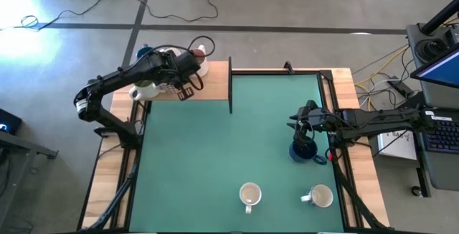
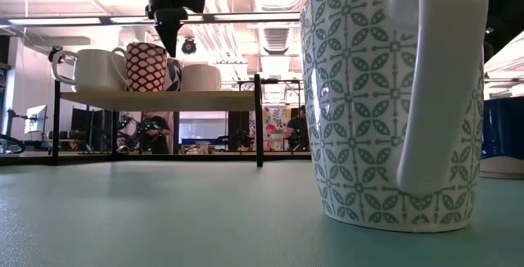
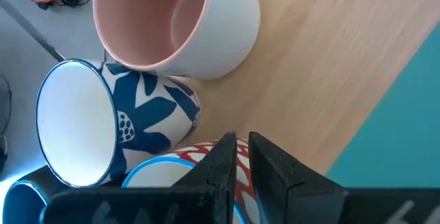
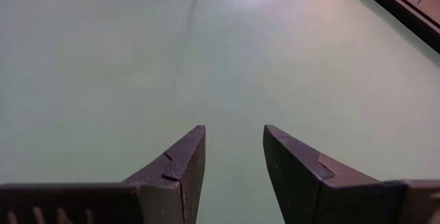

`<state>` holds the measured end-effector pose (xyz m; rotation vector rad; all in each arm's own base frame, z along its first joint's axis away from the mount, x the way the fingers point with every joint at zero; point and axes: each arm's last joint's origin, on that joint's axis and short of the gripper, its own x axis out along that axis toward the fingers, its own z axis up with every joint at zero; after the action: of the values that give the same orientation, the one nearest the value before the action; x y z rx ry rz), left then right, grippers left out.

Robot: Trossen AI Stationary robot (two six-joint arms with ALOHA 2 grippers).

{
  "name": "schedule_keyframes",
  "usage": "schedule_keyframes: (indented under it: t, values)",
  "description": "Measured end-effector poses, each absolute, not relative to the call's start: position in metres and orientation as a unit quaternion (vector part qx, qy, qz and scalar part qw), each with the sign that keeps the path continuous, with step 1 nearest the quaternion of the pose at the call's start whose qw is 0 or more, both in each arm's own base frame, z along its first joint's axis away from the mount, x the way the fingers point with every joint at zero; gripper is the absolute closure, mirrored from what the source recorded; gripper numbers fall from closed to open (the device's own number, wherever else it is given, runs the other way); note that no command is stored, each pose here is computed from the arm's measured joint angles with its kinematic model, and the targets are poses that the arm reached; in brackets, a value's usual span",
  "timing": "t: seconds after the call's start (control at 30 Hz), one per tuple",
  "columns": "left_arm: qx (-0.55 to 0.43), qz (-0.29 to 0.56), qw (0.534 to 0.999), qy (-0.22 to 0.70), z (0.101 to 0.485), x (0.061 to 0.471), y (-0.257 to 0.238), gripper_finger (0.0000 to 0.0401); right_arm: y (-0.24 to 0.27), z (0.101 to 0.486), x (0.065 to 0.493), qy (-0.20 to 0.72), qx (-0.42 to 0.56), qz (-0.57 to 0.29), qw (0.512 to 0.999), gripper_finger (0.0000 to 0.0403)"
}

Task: Place coffee mugs
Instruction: Put the red white patterned mug on the shelf, then put the white gray patterned mug on the shelf

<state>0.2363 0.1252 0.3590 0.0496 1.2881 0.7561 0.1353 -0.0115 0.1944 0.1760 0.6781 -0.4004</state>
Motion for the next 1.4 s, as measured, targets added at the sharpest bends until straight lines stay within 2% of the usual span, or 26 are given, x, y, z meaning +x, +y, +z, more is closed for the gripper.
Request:
schedule_keyframes:
  t: [0.2,0.4,0.73,1.1,1.23,1.4]
  values:
    - [0.022,0.336,0.747,0.574,0.362,0.24,0.123,0.0379,-0.012,0.194,0.135,0.33,0.086,-0.195,0.92,0.0266]
    - [-0.032,0.278,0.783,0.556,0.365,0.245,0.113,0.0379,-0.012,0.194,0.135,0.33,0.086,-0.195,0.92,0.0266]
    - [-0.059,0.233,0.822,0.516,0.36,0.25,0.059,0.0379,-0.012,0.194,0.135,0.33,0.086,-0.195,0.92,0.0266]
    - [-0.087,0.179,0.912,0.358,0.318,0.21,-0.028,0.0379,-0.012,0.194,0.135,0.33,0.086,-0.195,0.92,0.0266]
    - [-0.081,0.15,0.943,0.286,0.307,0.201,-0.045,0.0379,-0.012,0.194,0.135,0.33,0.086,-0.195,0.92,0.0266]
    - [-0.106,0.106,0.954,0.26,0.304,0.198,-0.05,0.0379,-0.012,0.194,0.135,0.33,0.086,-0.195,0.92,0.0266]
